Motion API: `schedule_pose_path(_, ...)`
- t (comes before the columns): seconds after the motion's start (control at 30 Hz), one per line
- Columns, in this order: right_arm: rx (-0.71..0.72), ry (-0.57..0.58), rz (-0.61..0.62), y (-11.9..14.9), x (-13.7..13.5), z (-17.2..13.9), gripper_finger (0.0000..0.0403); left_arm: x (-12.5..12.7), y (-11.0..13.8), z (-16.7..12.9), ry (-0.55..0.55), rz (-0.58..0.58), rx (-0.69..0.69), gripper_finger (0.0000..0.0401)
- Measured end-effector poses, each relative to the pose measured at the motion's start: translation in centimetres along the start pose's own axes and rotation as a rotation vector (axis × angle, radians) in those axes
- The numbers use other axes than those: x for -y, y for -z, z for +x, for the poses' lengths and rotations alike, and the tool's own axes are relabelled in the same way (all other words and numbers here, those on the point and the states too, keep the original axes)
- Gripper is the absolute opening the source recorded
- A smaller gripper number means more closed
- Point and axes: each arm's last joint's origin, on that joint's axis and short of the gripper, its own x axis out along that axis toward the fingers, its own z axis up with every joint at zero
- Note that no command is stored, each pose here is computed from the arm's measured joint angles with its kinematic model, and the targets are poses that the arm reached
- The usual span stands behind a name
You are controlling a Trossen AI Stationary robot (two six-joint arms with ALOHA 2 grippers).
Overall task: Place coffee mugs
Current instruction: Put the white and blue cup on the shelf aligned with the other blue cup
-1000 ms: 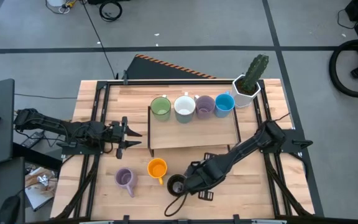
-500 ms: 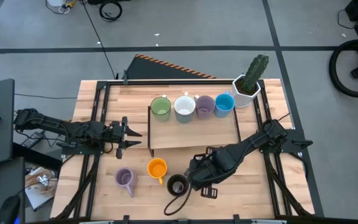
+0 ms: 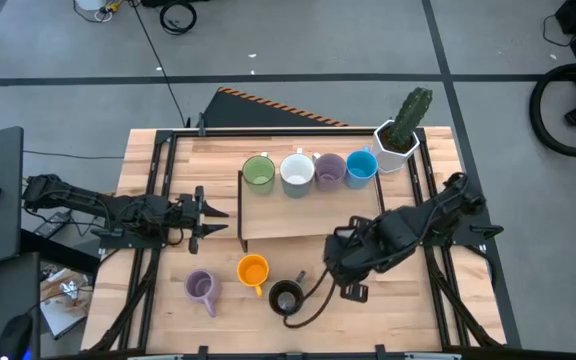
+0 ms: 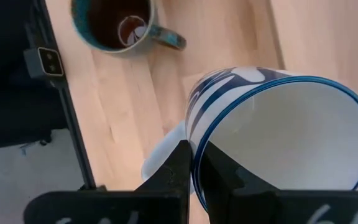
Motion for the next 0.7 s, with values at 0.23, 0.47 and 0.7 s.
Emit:
schedule_pose_path(0.23, 0.036, 0.015, -0.013, 0.3, 3.2, -1.5, 0.0025, 0.0, 0.2, 0.0, -0.001, -0.024, -0.016, 0.0142)
schedule_pose_path(0.47, 0.019, 0.016, 0.003, 0.8, 6.6, -2.1, 0.0025, -0.1, 0.1, 0.0, -0.027, -0.005, -0.014, 0.0142)
schedule_pose_path(0.7, 0.002, -0.007, 0.018, 1.3, 8.9, -2.4, 0.0025, -0.3, 0.1, 0.0, -0.096, 0.028, -0.006, 0.0142)
